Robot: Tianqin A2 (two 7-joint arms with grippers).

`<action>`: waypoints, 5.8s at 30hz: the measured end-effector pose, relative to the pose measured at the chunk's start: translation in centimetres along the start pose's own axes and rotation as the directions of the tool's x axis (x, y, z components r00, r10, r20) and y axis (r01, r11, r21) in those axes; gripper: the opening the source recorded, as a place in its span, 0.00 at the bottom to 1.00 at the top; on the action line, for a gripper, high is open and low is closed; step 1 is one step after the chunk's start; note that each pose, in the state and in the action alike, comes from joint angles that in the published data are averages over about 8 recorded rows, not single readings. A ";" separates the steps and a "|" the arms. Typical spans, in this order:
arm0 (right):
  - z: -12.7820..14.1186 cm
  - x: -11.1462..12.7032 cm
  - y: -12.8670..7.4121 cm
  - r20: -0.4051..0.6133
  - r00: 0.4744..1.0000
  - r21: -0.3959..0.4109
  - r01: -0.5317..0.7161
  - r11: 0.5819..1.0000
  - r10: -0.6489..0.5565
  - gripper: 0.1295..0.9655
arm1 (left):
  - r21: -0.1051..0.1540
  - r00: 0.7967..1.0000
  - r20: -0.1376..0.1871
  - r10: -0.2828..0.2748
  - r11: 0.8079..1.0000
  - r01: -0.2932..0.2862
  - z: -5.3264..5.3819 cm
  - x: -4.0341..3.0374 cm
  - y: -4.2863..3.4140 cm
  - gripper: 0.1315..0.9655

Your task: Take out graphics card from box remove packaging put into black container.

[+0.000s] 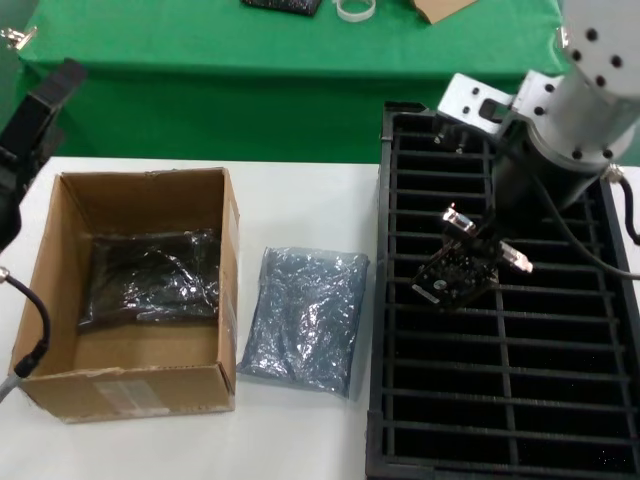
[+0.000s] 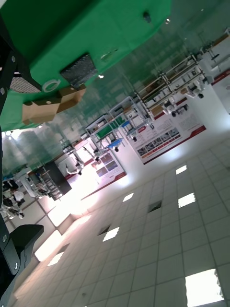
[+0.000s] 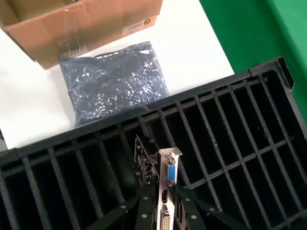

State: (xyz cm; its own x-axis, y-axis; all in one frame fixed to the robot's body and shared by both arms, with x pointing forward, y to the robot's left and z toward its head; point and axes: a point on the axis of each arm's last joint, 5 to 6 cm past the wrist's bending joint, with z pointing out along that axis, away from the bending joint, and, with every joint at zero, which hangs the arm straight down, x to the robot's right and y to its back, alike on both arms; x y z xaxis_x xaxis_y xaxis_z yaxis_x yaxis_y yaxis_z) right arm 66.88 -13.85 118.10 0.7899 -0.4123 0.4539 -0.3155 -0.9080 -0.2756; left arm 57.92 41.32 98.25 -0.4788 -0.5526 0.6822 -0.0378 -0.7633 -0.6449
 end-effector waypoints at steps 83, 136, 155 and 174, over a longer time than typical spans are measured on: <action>0.2 1.7 -0.8 0.030 0.970 -0.024 0.243 0.970 -0.242 0.08 | 0.078 1.000 0.014 0.009 0.997 -0.010 -0.2 -0.10 -0.12 1.00; 4.8 2.4 -3.9 0.079 0.969 -0.075 0.241 0.968 -0.235 0.23 | 0.073 0.996 0.039 0.081 0.994 -0.084 0.1 -2.14 -0.96 1.00; -2.3 1.5 -2.1 -0.391 0.920 0.106 0.090 0.990 -0.041 0.61 | 0.073 0.994 0.003 0.112 0.991 -0.112 0.2 -0.30 0.00 1.00; -0.7 -1.0 2.2 -0.409 0.911 0.398 0.129 0.908 0.050 0.95 | 0.044 0.964 0.071 0.256 0.965 -0.259 0.0 0.81 2.86 1.00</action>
State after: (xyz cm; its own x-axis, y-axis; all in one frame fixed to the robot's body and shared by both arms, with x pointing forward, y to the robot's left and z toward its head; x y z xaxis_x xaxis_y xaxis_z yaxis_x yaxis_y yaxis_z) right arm 65.05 -15.49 117.66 0.4894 -0.4512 0.7463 0.0250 -0.8482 -0.5292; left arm 57.40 38.70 96.95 -0.4093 -0.7518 0.5170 0.1265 -0.6079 -0.7839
